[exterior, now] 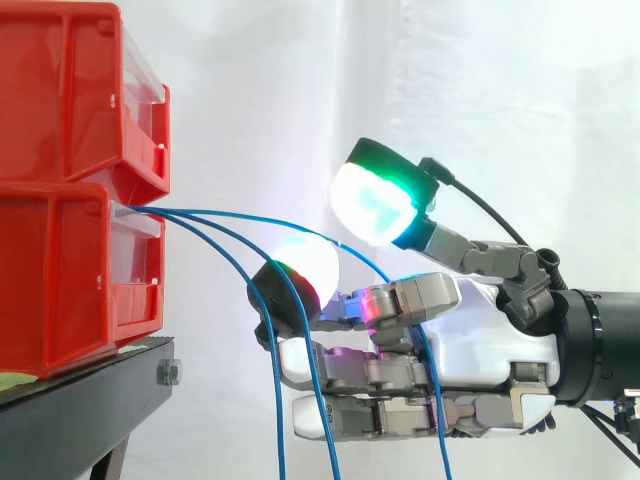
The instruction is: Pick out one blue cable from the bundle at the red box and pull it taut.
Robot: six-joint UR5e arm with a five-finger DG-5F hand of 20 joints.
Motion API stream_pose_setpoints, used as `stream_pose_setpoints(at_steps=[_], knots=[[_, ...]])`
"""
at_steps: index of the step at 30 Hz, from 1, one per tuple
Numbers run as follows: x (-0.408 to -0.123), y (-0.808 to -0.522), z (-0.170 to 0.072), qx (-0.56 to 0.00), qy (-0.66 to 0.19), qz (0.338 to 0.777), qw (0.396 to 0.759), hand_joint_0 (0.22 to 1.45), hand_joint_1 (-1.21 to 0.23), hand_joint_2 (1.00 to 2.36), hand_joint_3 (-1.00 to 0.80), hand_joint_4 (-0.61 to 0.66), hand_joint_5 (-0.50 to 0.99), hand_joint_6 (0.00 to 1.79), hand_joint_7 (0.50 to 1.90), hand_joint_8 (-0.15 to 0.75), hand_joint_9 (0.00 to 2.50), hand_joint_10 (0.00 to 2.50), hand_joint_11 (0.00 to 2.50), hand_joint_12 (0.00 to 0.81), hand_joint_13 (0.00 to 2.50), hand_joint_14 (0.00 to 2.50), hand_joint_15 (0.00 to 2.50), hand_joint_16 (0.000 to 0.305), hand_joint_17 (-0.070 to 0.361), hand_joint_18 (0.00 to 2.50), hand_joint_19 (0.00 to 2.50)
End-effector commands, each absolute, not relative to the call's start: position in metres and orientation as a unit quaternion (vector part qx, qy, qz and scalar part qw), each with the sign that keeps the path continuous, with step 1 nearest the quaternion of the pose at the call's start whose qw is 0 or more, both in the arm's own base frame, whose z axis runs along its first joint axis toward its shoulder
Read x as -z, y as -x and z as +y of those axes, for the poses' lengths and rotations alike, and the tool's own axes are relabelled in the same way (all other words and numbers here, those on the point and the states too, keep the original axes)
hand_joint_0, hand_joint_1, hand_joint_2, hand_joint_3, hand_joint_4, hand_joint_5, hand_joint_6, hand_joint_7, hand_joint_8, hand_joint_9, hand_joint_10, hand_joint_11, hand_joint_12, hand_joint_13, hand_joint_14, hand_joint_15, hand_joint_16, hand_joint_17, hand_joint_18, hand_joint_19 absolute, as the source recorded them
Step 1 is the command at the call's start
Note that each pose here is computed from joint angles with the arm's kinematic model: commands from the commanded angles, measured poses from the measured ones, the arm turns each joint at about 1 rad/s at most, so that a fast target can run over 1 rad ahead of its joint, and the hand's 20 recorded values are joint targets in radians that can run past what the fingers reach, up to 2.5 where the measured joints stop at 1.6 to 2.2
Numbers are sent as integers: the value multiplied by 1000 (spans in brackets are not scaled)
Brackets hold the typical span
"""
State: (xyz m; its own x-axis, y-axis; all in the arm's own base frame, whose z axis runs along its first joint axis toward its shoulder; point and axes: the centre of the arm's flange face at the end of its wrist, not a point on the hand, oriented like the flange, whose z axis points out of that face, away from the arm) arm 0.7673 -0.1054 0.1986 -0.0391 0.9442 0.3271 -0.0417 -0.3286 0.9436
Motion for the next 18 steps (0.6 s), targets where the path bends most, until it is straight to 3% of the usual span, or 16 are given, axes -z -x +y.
stream_pose_setpoints(at_steps=[1,6,18], knots=[[-199,-767,-106,-595,-557,405,415,595,-673,1009,-401,93,-271,820,808,204,1297,141,1678,129,731,15,434,7,16,403,491],[-199,-768,-105,-596,-554,405,416,548,-637,1000,-500,105,-270,819,796,209,1292,81,1668,136,726,17,428,8,19,394,491],[-199,-765,-120,-577,-545,419,442,551,-548,1000,-500,100,-266,811,811,209,1310,61,1664,132,731,16,429,8,18,392,497]])
